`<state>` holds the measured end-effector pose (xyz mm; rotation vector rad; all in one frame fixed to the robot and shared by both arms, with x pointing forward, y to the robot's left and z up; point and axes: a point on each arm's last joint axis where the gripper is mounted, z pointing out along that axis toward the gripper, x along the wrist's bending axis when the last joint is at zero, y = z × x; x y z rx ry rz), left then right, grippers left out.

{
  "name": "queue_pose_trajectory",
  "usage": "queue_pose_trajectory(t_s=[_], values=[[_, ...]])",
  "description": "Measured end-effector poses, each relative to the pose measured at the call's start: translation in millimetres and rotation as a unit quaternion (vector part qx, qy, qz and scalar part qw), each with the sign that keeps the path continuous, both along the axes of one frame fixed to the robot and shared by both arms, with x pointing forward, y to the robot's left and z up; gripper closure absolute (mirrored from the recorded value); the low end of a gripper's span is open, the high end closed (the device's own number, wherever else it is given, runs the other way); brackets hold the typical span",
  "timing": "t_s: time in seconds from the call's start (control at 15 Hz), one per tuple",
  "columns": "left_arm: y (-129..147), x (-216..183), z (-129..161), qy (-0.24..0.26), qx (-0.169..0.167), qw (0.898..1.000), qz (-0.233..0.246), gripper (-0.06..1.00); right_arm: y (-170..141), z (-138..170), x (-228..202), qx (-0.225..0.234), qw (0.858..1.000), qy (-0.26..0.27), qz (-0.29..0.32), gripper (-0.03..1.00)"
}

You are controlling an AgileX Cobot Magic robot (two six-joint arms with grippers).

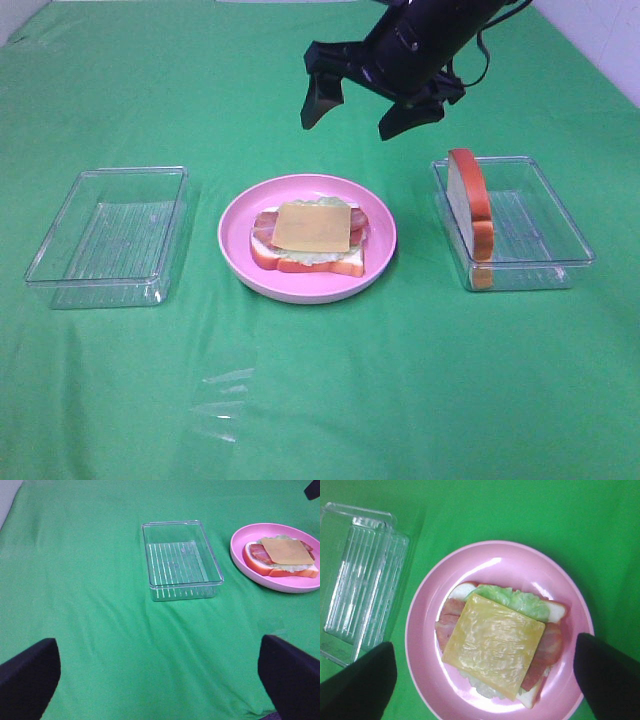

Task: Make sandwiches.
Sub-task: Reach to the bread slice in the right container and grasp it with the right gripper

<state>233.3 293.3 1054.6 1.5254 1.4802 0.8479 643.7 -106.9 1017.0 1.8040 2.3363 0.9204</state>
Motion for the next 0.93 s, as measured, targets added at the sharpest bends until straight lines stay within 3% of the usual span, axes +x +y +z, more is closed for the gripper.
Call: queue_pose_trajectory(t_s=[0.13,0.2,0.4,0.53,0.6,0.93], values=[[0,0,0,0.0,0.0,1.0,0.0,-0.05,-7,32,-12,-0.009,1.0,-0.022,0.004,0.04],[0,0,0,0.0,0.0,1.0,0.0,-0.05,-22,63,-31,-0.052,0.998,-0.033,0.005,0.04],[0,0,0,0.0,0.0,1.0,0.0,-0.05,-42,79,-42,-0.128,0.991,-0.033,-0.03,0.04],[0,0,0,0.0,0.0,1.0,0.0,-0.05,-52,72,-41,-0.164,0.985,-0.006,-0.051,0.04],[0,0,0,0.0,0.0,1.0,0.0,-0.05,-62,54,-33,-0.182,0.98,0.037,-0.067,0.04],[0,0,0,0.0,0.0,1.0,0.0,-0.05,-68,10,-14,-0.184,0.975,0.095,-0.08,0.04]])
